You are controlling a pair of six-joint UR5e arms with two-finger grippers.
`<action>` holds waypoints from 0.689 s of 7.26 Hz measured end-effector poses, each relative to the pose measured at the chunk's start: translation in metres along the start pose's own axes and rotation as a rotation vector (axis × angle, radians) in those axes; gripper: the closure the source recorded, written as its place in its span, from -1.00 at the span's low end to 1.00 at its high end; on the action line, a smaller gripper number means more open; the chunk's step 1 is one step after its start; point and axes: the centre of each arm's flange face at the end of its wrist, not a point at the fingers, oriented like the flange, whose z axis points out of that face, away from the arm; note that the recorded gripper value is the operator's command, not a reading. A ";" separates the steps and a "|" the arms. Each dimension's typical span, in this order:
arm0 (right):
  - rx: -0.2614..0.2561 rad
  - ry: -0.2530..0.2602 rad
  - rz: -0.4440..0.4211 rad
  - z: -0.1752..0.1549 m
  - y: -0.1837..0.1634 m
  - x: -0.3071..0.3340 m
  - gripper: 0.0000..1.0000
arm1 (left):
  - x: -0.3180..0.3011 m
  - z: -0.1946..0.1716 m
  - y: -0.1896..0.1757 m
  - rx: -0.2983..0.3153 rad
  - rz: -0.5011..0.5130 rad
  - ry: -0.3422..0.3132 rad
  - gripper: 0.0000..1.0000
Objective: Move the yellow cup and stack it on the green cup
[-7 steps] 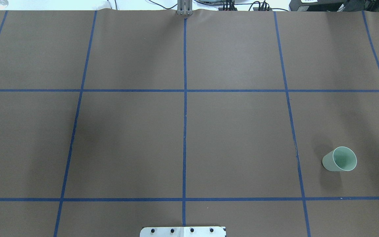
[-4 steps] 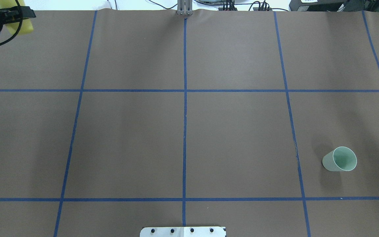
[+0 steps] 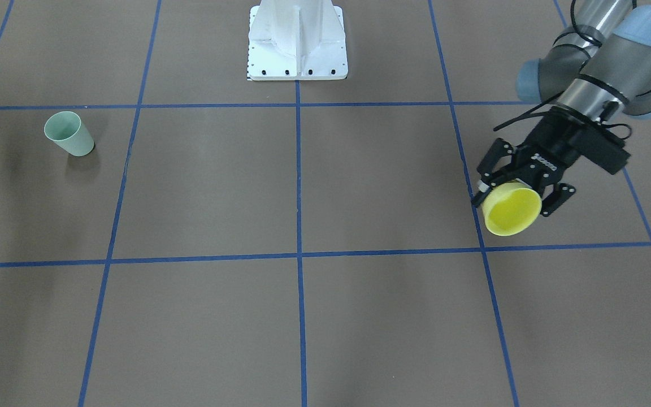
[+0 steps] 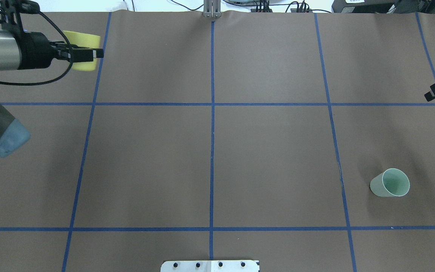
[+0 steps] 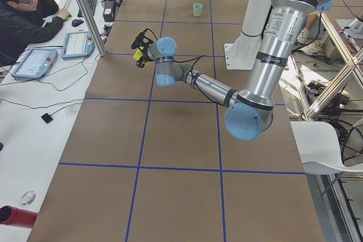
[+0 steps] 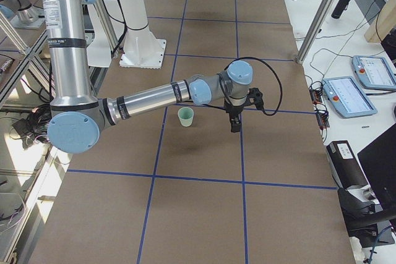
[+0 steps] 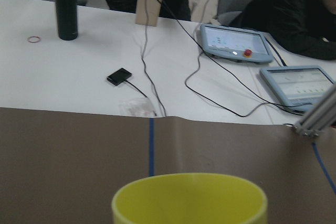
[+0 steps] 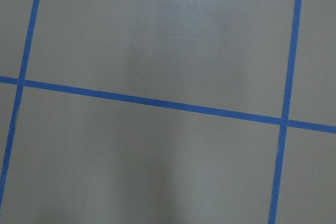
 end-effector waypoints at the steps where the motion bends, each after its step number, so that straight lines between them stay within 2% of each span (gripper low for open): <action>1: -0.010 -0.046 0.017 0.002 -0.005 -0.017 -0.99 | 0.014 0.017 0.021 0.021 0.033 0.084 1.00; 3: -0.015 -0.133 0.013 0.010 -0.012 -0.064 -0.99 | 0.033 0.047 0.073 0.142 0.047 0.168 1.00; 5: -0.027 -0.193 0.104 0.015 -0.039 -0.149 -0.97 | 0.066 0.068 0.108 0.255 0.014 0.191 1.00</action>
